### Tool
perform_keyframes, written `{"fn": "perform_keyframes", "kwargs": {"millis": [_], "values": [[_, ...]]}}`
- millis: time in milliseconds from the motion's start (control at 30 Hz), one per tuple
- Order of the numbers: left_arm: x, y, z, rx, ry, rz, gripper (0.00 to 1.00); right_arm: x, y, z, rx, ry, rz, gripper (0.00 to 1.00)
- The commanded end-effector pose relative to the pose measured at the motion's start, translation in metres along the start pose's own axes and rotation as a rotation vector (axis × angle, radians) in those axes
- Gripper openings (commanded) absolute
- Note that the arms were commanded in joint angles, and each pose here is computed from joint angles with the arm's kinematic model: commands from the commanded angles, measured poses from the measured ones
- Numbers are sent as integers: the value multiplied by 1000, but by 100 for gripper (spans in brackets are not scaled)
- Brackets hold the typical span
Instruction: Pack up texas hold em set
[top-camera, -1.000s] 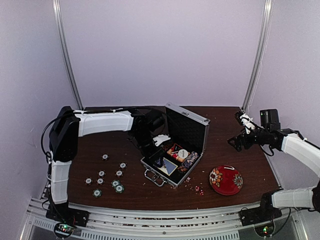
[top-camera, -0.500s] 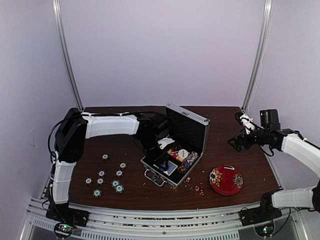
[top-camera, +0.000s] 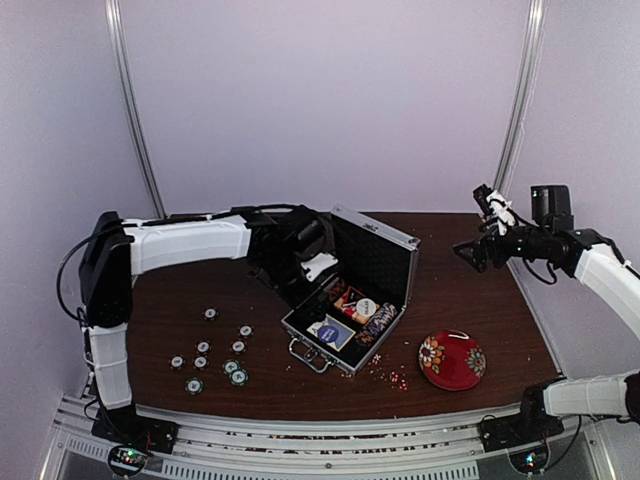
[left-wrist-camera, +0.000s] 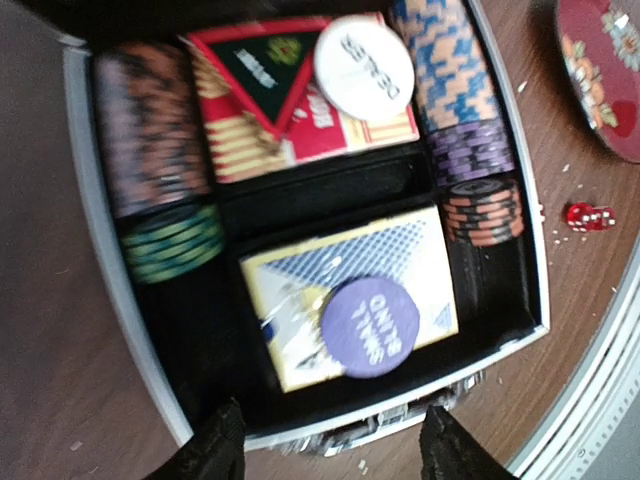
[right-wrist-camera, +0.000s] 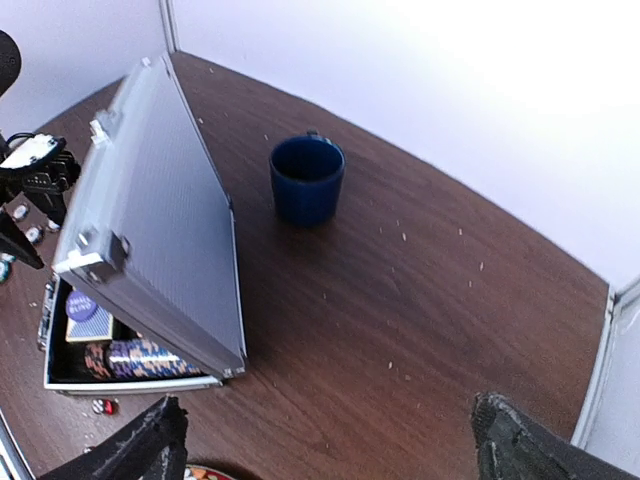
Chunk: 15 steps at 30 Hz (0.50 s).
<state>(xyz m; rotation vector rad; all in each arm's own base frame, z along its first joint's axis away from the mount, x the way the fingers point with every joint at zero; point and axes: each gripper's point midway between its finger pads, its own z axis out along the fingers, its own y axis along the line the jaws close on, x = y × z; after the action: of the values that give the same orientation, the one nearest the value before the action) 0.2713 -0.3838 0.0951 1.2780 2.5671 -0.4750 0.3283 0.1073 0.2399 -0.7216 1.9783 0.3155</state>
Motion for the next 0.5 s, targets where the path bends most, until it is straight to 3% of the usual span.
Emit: {"fn": "perform_keyframes", "kwargs": {"millis": [0, 167, 267, 300, 333, 367, 467], "values": [[-24, 40, -75, -176, -244, 51, 63, -18, 33, -2, -217, 12, 14, 100], [-41, 83, -134, -315, -532, 14, 71, 27, 93, 11, -434, 194, -162, 100], [-60, 88, -167, -343, -714, 23, 74, 49, 124, 21, -491, 277, -262, 93], [-66, 88, -178, -357, -768, 28, 81, 53, 133, 23, -502, 287, -294, 92], [-70, 90, -188, -376, -811, 25, 96, 57, 139, 25, -503, 298, -326, 90], [-75, 93, -200, -393, -865, 13, 98, 59, 146, 27, -503, 305, -364, 88], [-75, 110, -207, -431, -871, -95, 98, 73, 160, 33, -477, 357, -489, 81]]}}
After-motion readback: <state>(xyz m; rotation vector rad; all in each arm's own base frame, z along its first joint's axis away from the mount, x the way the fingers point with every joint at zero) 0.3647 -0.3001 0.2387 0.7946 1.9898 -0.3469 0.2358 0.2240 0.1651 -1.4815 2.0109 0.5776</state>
